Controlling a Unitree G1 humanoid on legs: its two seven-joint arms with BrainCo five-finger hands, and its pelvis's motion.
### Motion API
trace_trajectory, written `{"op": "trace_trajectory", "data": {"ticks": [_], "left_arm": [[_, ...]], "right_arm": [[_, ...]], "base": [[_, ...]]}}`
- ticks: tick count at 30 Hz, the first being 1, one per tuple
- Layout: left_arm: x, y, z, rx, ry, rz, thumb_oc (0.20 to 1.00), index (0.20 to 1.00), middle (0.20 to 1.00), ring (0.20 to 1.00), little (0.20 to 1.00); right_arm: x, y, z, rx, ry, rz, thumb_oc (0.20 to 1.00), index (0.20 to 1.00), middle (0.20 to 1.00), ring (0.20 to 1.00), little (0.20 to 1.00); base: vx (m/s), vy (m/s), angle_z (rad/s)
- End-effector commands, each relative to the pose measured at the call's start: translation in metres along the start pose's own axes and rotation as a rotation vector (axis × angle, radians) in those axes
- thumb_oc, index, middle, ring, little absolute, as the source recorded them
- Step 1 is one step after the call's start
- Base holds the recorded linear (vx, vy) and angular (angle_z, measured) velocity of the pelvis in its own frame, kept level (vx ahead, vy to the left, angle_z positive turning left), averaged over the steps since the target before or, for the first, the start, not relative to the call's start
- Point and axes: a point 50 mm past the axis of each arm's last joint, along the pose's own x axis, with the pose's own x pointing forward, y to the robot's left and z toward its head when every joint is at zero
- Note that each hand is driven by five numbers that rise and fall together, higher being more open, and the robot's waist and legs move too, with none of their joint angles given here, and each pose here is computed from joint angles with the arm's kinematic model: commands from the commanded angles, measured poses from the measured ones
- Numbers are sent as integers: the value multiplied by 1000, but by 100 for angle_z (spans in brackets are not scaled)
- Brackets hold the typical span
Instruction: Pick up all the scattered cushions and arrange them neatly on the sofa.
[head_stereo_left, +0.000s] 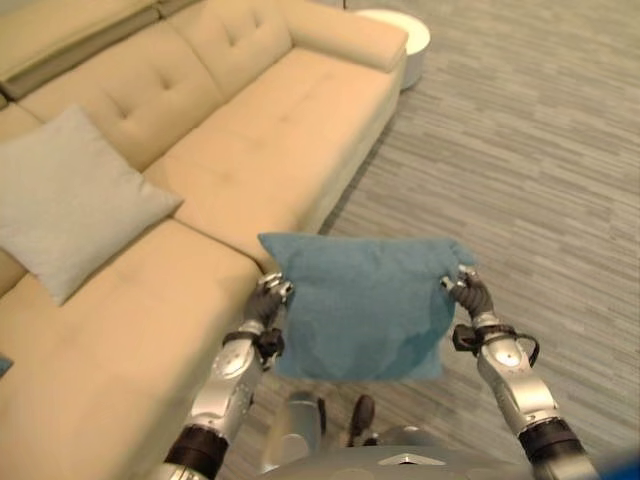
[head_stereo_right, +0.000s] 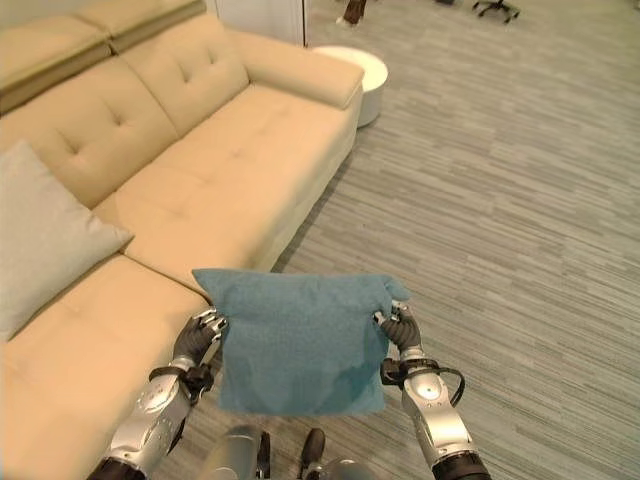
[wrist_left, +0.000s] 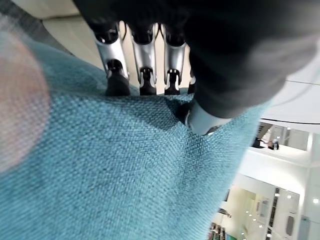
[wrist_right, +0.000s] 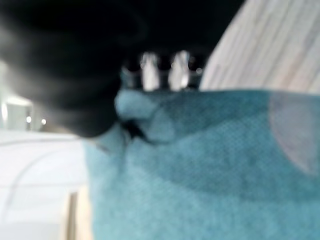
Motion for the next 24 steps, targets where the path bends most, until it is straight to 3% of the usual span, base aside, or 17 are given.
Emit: {"op": "trace_trajectory", "data": {"ticks": [1, 13, 24], "left_arm": [[6, -16, 41, -10, -192, -95, 200, 200, 200, 200, 200], [3, -1, 42, 50, -173, -71, 200, 200, 200, 200, 200], [2, 3, 41, 33, -181, -51, 200, 200, 200, 200, 200]], "right_arm": [[15, -8, 47, 17, -231, -24, 200, 200, 200, 200, 200], [10, 11, 34, 28, -173, 48, 200, 200, 200, 200, 200], [12, 7, 37, 30, -185, 39, 200, 200, 200, 200, 200]], "base": [[460, 144, 59], [508, 272, -29], [305, 83, -13]]}}
